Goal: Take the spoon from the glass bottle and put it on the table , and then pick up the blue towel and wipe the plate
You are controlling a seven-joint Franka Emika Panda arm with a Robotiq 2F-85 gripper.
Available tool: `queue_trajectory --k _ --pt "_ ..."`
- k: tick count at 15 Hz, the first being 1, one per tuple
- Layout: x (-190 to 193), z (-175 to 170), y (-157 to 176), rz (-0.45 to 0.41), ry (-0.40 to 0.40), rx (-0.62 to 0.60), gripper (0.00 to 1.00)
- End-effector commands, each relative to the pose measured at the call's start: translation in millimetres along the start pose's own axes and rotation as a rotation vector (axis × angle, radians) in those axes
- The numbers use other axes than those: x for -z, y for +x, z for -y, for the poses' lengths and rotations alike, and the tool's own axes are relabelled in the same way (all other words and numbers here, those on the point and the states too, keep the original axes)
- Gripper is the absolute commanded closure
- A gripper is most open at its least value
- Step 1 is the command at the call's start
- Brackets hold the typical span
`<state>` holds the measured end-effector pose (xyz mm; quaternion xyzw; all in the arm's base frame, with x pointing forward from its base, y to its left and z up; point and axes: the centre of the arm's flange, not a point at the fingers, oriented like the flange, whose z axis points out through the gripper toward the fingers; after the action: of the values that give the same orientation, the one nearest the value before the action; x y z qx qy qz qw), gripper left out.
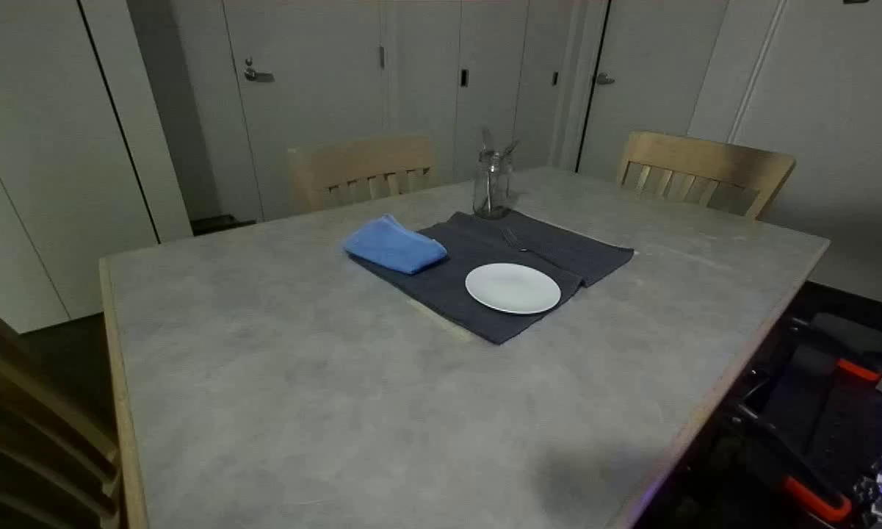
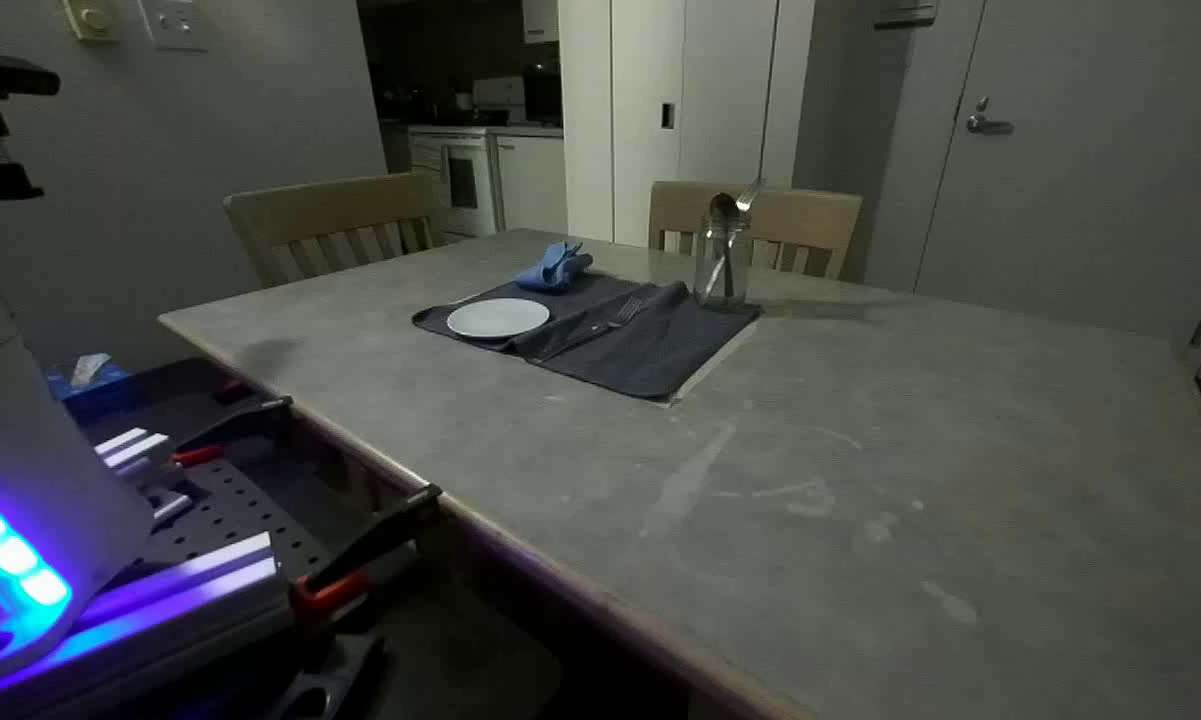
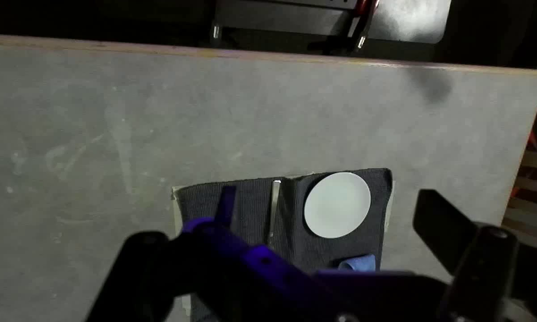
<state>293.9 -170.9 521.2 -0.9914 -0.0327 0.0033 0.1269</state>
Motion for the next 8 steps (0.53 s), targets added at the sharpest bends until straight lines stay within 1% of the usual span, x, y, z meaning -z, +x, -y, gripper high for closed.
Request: queue_trajectory --k 1,8 --pt "0.0 0.0 0.0 0.000 0.000 0.000 0.00" --pt "-0.7 -1.0 1.3 0.002 0.007 0.012 0.00"
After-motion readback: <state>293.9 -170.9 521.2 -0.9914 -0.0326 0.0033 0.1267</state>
